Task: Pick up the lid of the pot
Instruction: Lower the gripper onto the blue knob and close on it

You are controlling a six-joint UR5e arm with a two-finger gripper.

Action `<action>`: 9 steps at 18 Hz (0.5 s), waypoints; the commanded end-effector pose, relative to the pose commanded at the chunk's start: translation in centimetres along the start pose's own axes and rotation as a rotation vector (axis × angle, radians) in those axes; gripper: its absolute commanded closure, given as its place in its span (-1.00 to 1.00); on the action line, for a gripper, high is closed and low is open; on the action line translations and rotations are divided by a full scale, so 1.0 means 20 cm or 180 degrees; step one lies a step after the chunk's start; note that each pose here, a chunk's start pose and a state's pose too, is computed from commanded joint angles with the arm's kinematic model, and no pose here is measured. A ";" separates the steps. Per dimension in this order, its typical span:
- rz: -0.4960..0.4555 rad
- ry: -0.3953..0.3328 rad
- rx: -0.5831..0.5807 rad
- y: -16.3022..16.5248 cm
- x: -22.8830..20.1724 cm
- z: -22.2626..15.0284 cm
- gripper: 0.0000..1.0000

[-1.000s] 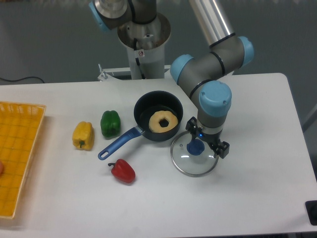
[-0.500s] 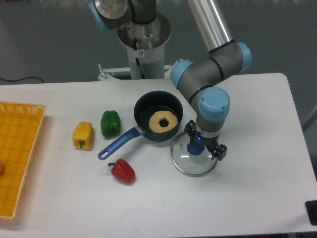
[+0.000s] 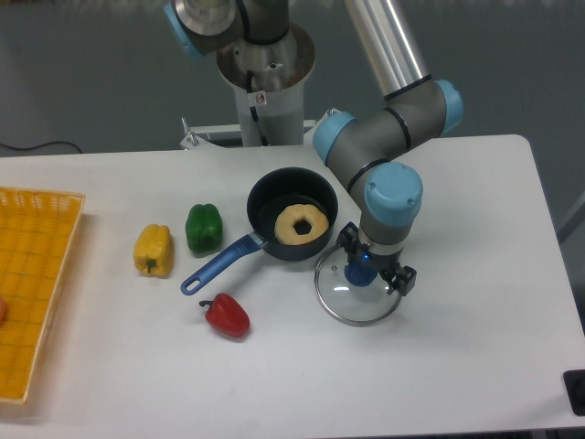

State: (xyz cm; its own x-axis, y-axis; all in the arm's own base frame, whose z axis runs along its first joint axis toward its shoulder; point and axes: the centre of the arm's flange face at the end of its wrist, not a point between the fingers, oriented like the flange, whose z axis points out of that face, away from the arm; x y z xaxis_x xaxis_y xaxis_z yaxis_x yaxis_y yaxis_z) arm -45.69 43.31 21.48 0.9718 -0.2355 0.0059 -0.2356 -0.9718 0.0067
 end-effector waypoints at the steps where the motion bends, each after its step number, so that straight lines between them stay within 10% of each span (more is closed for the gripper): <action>1: -0.0005 0.0005 -0.0001 0.00 0.00 0.00 -1.00; 9: -0.0014 -0.0030 0.0066 0.00 -0.04 -0.05 -1.00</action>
State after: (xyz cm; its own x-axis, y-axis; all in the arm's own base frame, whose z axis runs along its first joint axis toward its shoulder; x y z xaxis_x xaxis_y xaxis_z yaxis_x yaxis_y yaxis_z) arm -46.51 43.45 22.51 0.9729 -0.2311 -0.0036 -0.2311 -0.9728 -0.0139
